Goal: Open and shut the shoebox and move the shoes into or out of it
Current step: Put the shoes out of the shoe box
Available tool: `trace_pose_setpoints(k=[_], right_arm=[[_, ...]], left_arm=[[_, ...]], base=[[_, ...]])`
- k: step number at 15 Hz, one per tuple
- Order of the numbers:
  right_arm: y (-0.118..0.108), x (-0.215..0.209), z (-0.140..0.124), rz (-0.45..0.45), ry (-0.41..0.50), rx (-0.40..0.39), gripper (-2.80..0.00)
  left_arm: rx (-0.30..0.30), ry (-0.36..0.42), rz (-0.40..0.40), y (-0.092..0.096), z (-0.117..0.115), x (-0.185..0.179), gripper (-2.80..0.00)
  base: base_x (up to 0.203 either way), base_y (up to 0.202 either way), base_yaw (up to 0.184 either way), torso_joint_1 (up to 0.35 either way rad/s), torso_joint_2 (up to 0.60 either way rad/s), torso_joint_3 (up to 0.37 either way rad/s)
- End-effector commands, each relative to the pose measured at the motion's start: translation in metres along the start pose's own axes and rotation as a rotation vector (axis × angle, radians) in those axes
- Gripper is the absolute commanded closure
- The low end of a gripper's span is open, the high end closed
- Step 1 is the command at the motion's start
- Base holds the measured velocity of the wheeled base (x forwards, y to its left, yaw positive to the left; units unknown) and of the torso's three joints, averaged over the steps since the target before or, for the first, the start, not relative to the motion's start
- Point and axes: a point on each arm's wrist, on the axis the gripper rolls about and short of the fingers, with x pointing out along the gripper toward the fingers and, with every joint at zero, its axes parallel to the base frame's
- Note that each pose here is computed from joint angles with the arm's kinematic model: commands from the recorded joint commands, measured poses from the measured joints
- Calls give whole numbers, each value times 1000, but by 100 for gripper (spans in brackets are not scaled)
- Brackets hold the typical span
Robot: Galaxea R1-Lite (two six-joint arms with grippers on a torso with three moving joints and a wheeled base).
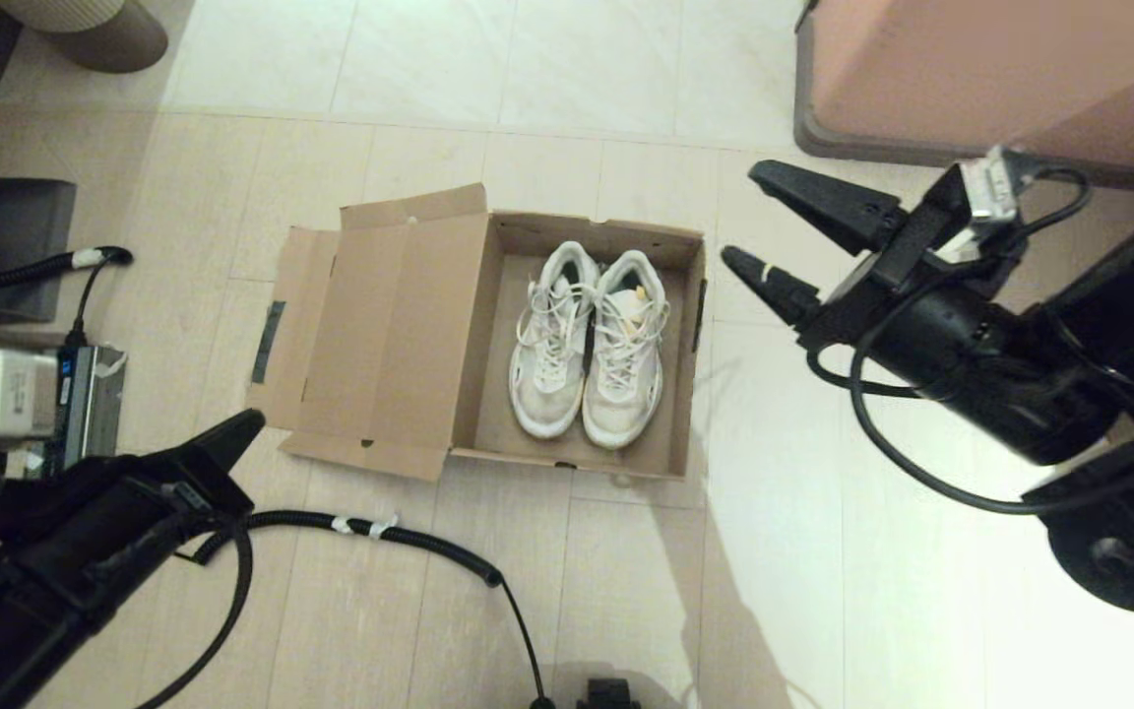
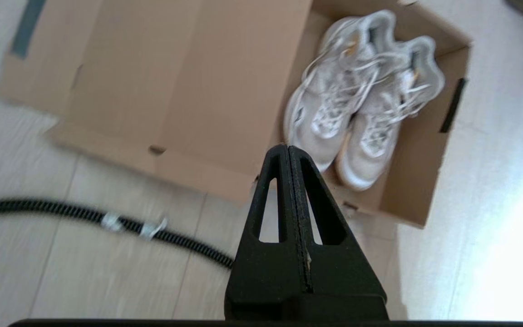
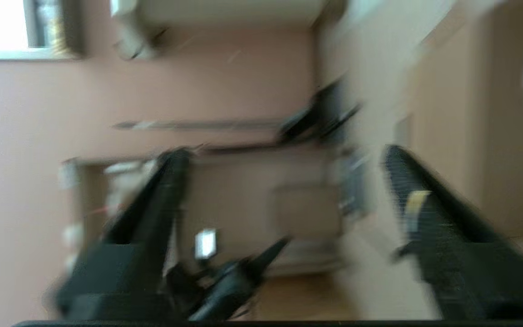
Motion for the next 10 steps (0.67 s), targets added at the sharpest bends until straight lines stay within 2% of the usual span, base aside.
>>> trace_pose_setpoints(k=[1,3,4,5,6,7,8,10], right_arm=[[35,-32,23,22,-82,-91,0],[61,-64,39,-21,-148,-181,0],[71,-81,45,-72,-175,-241,0],[79,-99,49,-156,-193,-331,0],[85,-115,49,-261,-189,-462,0],[91,-132,47,-361,-172,-581,0],[101,-148,41,-440,-161,-665,0],[121,-176,22,-533,-145,-730,0]], left_arm=[[-12,-6,13,2,-2,-11,0],[-31,5,31,5,-7,-22,0],[-31,13,33,6,-8,-22,0],[-30,18,31,6,-9,-21,0],[-26,26,28,5,-10,-17,0],[-23,39,27,5,-11,-12,0],[-20,57,28,4,-13,-3,0],[-16,86,18,-1,-18,19,0]], base=[[0,0,0,0,0,0],[0,0,0,0,0,0],[0,0,0,0,0,0],[0,0,0,0,0,0],[0,0,0,0,0,0],[0,0,0,0,0,0],[0,0,0,0,0,0],[0,0,0,0,0,0]])
